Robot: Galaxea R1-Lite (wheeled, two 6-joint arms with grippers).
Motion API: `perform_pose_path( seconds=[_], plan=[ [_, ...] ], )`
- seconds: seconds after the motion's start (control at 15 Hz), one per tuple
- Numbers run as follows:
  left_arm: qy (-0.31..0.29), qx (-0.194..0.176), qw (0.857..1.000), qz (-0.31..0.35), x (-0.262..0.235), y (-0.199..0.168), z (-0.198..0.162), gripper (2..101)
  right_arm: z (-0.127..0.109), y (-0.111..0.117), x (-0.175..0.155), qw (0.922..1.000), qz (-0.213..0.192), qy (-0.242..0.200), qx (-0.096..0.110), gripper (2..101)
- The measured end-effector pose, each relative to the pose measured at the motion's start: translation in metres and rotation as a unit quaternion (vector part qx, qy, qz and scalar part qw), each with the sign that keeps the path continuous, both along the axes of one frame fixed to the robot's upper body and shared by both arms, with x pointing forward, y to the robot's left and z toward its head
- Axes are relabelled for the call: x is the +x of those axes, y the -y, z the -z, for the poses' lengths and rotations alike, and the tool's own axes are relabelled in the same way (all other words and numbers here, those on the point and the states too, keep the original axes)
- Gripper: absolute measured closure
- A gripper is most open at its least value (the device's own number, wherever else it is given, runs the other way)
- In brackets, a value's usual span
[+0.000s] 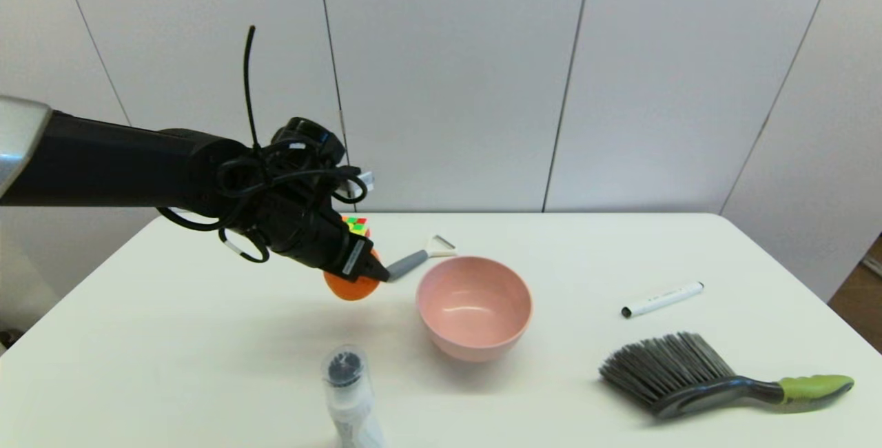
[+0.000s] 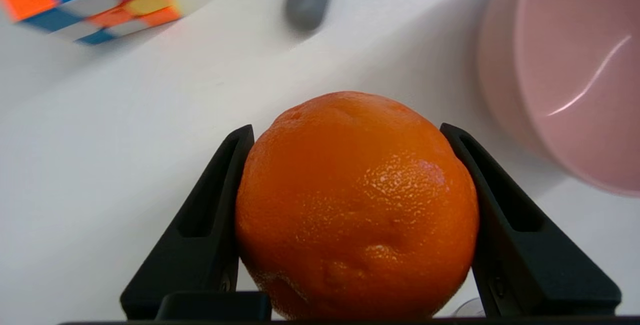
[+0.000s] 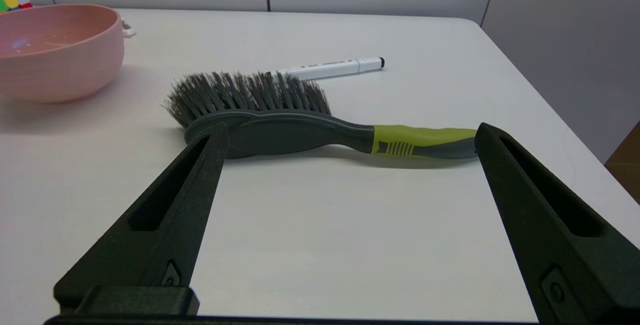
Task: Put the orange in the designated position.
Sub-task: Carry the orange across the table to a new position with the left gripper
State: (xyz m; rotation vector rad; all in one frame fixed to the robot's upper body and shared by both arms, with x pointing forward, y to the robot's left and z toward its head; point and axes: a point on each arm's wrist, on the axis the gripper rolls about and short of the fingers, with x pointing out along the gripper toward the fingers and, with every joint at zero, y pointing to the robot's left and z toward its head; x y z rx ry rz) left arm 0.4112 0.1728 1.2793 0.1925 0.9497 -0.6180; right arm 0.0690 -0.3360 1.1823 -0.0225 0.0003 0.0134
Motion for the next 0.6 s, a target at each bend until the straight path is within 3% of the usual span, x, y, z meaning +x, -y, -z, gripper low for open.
perform_pose_path(
  seconds=[0.6],
  plan=[
    [-0.019, 0.008, 1.0, 0.02, 0.008, 0.026, 0.02, 33.0, 0.0, 0.0, 0.0, 1.0, 0.0, 0.0, 0.0, 5.0]
  ],
)
